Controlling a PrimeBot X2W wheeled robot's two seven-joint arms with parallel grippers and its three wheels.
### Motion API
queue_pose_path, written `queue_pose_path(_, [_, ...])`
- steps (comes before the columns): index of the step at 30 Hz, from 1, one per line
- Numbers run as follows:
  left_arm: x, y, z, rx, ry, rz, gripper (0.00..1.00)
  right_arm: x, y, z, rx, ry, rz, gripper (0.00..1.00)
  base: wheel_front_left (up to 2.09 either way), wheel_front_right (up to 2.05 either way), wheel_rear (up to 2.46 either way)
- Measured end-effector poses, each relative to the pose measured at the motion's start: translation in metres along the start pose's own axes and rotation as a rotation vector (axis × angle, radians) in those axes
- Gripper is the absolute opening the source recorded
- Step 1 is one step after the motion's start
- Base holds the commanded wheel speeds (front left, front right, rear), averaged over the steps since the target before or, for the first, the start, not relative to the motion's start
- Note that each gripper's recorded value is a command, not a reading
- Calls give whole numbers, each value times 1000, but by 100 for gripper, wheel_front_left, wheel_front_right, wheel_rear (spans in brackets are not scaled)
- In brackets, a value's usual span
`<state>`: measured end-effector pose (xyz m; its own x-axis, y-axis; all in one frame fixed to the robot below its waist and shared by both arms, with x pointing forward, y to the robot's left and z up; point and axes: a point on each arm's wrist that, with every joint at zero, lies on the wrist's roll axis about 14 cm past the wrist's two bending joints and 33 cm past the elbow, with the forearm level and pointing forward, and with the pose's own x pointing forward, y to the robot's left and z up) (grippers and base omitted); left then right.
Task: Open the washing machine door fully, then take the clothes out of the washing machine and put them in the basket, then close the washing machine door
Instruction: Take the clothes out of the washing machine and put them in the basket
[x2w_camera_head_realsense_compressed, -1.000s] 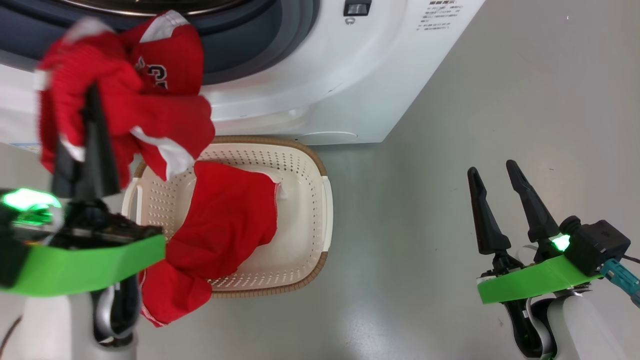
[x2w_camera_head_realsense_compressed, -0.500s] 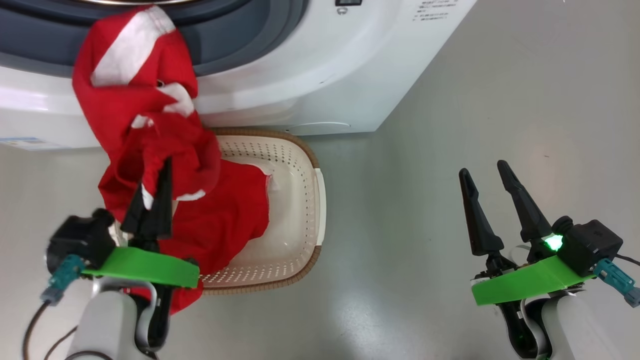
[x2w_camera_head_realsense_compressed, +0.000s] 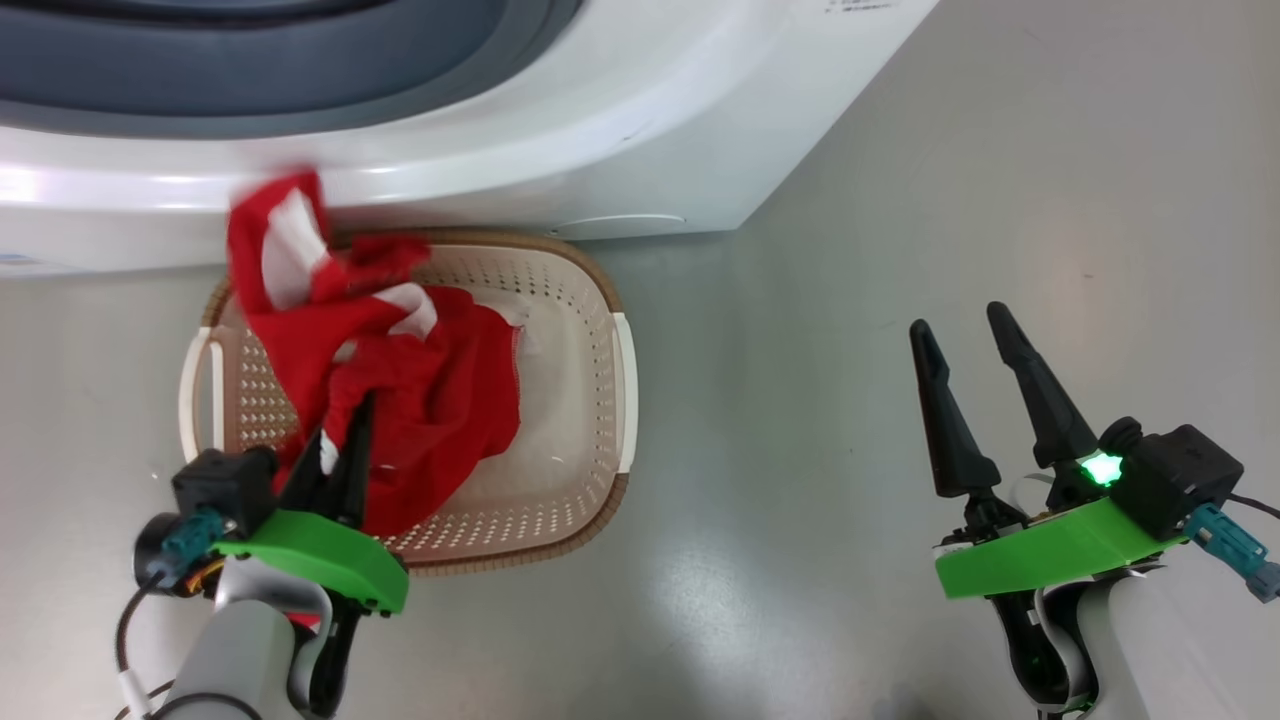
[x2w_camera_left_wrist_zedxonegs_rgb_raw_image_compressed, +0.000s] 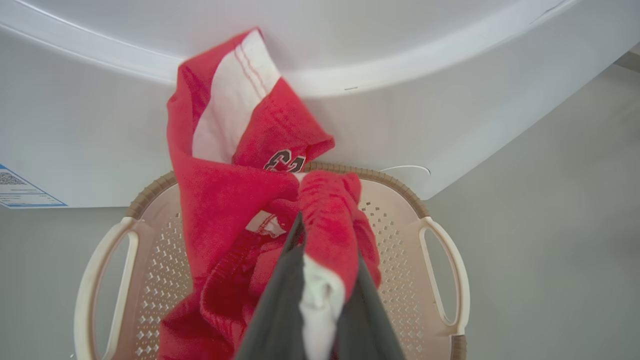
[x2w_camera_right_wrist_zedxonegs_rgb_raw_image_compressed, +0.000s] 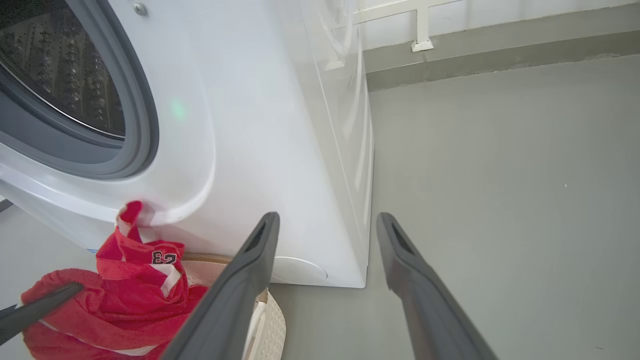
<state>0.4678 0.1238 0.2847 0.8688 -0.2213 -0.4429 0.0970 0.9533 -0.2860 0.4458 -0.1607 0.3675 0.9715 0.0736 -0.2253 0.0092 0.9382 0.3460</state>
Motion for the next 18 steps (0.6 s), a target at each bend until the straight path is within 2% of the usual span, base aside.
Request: queue_pose_path(18, [32,8,-41,38,129,-33,0,11,-15,-23,1,48,-30,100,0,0,0])
